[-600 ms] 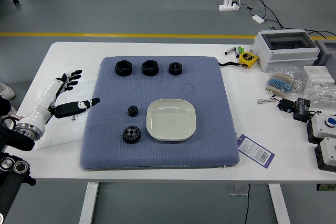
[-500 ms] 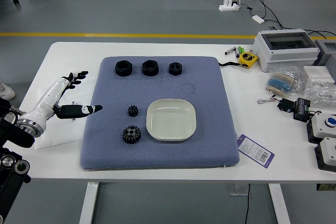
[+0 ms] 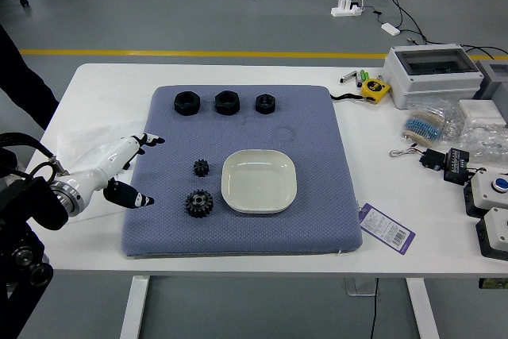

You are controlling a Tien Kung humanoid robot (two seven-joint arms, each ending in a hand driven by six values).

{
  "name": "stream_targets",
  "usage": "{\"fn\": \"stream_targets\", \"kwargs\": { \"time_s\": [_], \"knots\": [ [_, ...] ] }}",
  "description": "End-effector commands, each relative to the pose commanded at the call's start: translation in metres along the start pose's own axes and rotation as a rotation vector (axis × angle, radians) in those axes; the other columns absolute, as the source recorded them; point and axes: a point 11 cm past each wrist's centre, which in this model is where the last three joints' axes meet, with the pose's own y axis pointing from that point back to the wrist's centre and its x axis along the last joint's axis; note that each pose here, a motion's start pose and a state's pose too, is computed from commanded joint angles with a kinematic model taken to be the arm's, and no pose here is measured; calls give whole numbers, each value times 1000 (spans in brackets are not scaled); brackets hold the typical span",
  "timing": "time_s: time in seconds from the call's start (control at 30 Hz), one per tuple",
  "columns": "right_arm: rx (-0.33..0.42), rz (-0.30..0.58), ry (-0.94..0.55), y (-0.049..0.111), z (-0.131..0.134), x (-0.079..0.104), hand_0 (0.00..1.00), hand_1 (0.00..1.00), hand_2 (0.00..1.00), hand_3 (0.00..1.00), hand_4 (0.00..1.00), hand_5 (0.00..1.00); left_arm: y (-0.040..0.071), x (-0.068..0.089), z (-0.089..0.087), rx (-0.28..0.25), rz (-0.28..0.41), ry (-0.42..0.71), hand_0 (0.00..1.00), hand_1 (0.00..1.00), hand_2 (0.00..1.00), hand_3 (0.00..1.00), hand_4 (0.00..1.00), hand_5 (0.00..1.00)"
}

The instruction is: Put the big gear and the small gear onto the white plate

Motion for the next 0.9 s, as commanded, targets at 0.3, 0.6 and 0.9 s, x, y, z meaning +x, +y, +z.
{"fn": "stream_targets", "kwargs": {
  "time_s": [0.3,0.6,0.9],
  "knots": [
    [0,4,2,0,1,1,652,655,730,576,836,679,-12,-27,20,-56,-100,-21,682,745,831,822,998,2],
    [7,5,-7,0,-2,1,652,656,729,576,836,680,-28,-34,23,-63,-107,-11,667,725,798,803,998,16],
    [14,6,-9,0,-5,1,652,655,729,576,836,680,-37,-36,26,-69,-115,-6,668,721,793,797,998,20]
  ]
}}
